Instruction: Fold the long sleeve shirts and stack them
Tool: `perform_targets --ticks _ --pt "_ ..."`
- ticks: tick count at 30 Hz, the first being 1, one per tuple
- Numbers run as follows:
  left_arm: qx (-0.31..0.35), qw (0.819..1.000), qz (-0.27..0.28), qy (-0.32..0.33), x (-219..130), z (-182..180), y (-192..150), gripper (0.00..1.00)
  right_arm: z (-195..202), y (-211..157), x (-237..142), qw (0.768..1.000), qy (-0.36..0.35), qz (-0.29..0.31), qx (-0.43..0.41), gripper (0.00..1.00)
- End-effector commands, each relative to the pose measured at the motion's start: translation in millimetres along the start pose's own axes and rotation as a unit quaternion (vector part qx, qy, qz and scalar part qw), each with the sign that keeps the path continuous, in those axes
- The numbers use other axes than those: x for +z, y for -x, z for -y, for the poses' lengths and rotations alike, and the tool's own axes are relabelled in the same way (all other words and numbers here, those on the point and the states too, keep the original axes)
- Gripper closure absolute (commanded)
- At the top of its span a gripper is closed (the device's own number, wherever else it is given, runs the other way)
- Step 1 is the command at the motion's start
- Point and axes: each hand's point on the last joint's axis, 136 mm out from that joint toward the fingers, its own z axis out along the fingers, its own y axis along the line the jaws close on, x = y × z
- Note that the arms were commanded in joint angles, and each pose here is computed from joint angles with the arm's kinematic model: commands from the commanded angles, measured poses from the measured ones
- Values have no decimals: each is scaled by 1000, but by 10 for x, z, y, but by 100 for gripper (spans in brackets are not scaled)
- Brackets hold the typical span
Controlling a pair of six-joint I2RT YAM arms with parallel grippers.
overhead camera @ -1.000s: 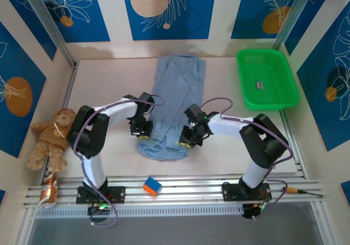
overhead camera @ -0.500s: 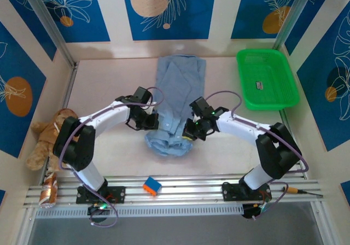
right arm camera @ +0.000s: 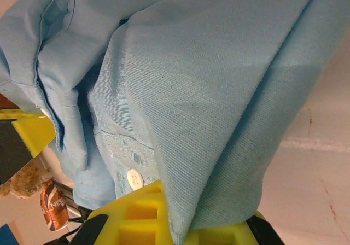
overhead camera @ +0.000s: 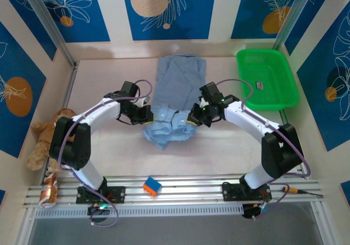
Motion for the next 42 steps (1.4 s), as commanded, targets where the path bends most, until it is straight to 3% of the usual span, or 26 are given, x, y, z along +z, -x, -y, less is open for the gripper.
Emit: perform_targets --ticks 1,12,19,37,40,42 --pt "-4 999 7 -49 -57 201 60 100 -113 36 -68 1000 19 -7 -7 100" --pt "-34 994 29 -104 -32 376 508 100 -119 470 -96 1000 20 6 -1 100" --pt "-69 989 35 -130 76 277 783 100 -51 811 -40 1000 23 3 10 100" --pt "-119 986 24 -118 494 -136 1156 100 292 1496 320 998 18 -24 46 100" --pt "-123 985 20 -118 576 -154 1174 96 366 1544 467 998 14 -35 56 100" --pt "-129 984 21 -118 607 -180 1185 86 390 1577 546 997 14 -41 60 99"
